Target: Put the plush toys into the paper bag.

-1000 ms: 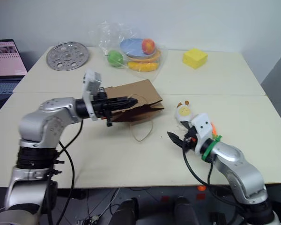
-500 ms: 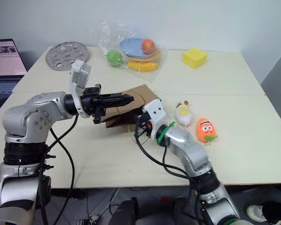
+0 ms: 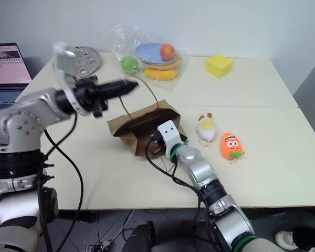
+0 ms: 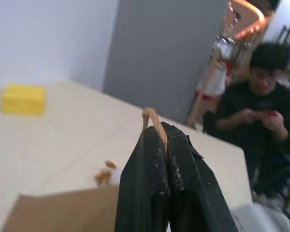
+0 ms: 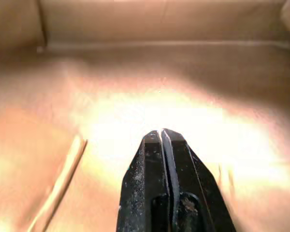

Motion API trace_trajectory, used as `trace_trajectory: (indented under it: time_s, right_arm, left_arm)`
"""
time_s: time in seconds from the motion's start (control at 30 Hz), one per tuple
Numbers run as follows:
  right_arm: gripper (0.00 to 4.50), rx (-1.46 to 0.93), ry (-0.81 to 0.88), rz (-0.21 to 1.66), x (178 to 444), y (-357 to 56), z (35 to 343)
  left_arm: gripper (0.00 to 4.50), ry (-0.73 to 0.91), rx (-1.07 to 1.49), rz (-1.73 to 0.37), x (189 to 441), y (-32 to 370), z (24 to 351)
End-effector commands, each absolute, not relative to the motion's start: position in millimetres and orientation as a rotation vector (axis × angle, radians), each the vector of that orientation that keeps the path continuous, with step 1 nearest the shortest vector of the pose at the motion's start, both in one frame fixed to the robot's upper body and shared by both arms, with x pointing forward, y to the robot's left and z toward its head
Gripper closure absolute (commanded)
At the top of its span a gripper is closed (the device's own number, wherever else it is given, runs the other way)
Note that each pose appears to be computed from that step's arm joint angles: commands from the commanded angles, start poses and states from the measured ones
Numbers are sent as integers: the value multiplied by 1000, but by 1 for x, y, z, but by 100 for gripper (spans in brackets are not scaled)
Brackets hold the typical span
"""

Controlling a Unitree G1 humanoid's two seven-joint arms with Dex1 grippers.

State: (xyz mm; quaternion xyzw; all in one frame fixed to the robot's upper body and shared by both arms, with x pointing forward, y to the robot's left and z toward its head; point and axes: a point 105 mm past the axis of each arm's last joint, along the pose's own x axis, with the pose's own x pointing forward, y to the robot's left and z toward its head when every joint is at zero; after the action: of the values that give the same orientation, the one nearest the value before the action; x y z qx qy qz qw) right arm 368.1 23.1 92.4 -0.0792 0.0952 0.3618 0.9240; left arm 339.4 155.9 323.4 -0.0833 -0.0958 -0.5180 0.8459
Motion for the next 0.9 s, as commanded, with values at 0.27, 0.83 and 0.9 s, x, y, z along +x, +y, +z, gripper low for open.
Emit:
trace_trajectory:
  time_s: [0.27, 0.83, 0.9]
  right_arm:
    - [445, -159, 217, 666, 374, 11, 93]
    - [177, 31, -263, 849, 310, -32, 240]
    - [106, 41, -276, 758, 315, -55, 248]
  left_arm:
    - [450, -318, -196, -1105, 329, 160, 345]
    - [450, -154, -99, -1176, 330, 145, 290]
    - [450, -154, -100, -1171, 330, 147, 290]
